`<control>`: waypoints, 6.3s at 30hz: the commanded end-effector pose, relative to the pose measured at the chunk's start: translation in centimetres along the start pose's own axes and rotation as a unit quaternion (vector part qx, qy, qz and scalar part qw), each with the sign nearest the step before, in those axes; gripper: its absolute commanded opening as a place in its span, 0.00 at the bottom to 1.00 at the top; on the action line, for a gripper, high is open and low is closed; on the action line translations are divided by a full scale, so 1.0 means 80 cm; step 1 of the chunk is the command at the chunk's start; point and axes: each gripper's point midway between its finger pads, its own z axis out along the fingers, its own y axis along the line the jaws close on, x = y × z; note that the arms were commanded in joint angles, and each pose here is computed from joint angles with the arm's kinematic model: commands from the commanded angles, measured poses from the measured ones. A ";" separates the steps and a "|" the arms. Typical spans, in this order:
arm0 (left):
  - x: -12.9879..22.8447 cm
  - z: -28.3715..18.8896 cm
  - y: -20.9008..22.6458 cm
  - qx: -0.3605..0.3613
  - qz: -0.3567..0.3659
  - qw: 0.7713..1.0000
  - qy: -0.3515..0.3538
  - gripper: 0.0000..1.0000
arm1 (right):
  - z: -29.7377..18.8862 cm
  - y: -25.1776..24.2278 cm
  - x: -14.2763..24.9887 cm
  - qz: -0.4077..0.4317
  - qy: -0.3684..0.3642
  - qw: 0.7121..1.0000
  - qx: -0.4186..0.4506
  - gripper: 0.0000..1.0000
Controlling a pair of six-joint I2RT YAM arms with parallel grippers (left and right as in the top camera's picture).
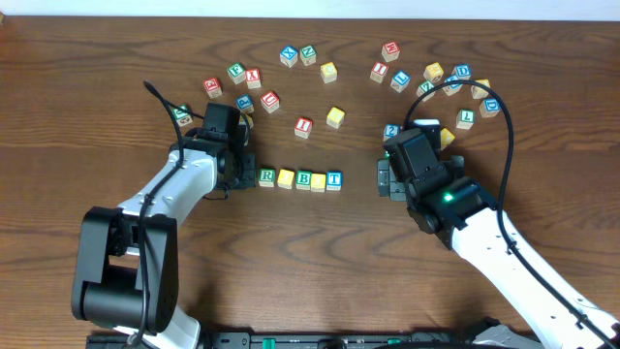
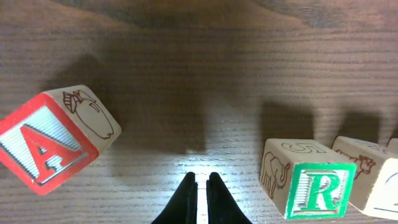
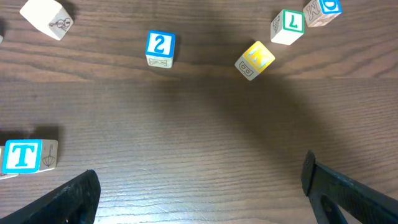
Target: Spell out ROBOT
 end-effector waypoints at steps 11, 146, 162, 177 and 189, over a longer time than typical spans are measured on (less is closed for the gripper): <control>0.003 0.003 -0.049 0.048 0.045 0.998 -0.005 0.08 | 0.000 -0.004 -0.003 0.000 0.003 1.000 0.005 0.99; 0.079 0.012 -0.204 0.068 0.167 0.983 0.011 0.08 | 0.085 -0.008 -0.027 0.048 0.008 0.998 -0.044 0.99; 0.051 0.013 -0.170 0.060 0.127 0.990 0.001 0.08 | 0.085 -0.008 -0.025 0.045 0.011 0.998 -0.043 0.99; 0.059 0.012 -0.179 0.083 0.134 0.987 0.015 0.07 | 0.085 -0.008 -0.025 0.045 0.011 0.998 -0.043 0.99; 0.062 0.017 -0.181 0.082 0.141 0.986 0.019 0.08 | 0.085 -0.008 -0.026 0.045 0.010 0.998 -0.043 0.99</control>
